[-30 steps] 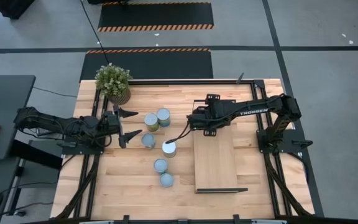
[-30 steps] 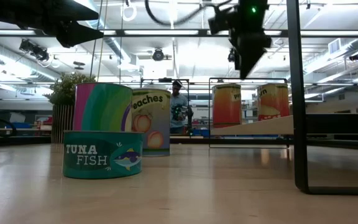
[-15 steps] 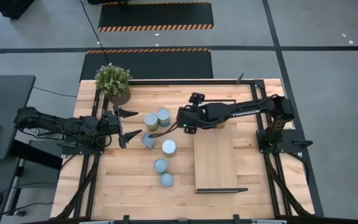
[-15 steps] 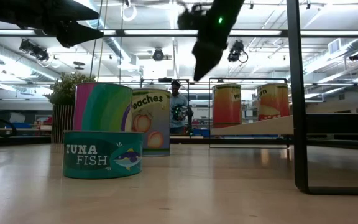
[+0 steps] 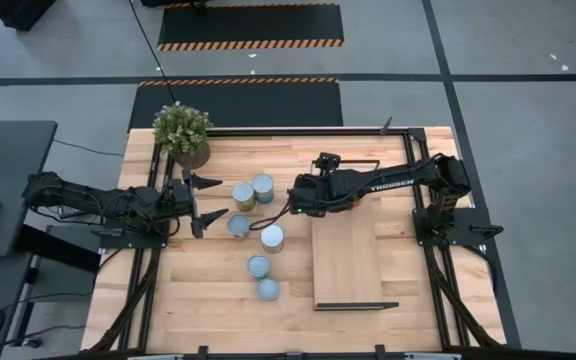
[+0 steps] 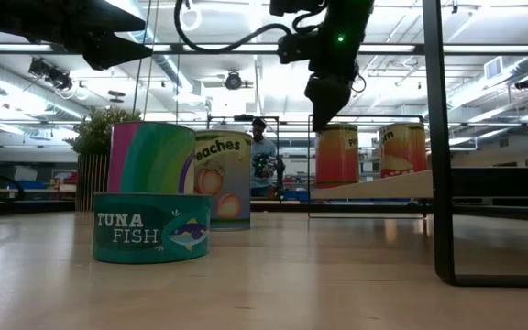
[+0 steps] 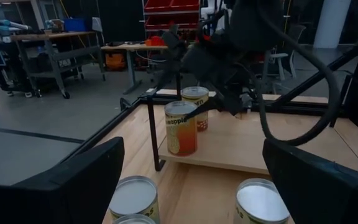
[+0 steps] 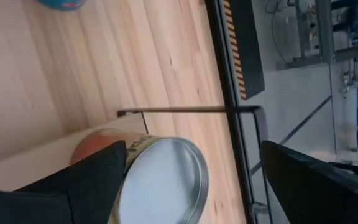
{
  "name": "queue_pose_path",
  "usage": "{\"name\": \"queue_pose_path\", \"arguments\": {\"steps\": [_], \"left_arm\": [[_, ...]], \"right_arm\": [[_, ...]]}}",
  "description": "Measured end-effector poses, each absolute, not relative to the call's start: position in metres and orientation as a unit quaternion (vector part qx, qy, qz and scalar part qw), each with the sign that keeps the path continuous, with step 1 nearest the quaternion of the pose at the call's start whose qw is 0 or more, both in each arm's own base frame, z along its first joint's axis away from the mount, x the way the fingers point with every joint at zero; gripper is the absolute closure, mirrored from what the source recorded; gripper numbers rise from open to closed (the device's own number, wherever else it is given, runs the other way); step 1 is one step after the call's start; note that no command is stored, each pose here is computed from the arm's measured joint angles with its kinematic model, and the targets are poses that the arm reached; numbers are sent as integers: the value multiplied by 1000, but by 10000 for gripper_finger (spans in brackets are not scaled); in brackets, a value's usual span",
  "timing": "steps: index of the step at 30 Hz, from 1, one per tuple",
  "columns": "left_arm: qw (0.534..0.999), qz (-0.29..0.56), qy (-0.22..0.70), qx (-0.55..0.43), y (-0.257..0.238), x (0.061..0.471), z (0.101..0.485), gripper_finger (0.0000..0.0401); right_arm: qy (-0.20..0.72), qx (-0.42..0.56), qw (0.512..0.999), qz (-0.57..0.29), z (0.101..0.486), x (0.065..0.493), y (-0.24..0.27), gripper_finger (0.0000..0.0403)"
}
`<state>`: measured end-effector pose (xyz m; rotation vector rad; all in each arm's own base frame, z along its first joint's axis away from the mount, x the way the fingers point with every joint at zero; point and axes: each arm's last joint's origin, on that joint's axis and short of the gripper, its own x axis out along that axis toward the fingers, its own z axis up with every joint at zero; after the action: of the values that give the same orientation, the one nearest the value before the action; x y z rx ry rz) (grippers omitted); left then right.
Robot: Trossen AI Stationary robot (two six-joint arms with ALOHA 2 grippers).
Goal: Pick and place cans onto a shelf
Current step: Put the canned pineapples on the shelf, then adjust the canned corn on the shelf
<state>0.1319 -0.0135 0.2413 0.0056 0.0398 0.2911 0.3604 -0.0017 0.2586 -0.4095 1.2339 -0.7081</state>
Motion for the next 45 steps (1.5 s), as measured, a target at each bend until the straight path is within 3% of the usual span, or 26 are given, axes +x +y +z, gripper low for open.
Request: {"name": "queue_pose_path", "arguments": {"steps": [10,25,45], "left_arm": [[989,145,19,1,-13,132,241,12],[989,145,19,0,-13,132,241,12],[989,145,20,-3,-13,132,241,12]], "right_arm": [[601,-194,694,-345,264,339,19,26],[640,-147,676,-336,272,315,50,26],[657,-138,640,-374,252,254,37,28]]}}
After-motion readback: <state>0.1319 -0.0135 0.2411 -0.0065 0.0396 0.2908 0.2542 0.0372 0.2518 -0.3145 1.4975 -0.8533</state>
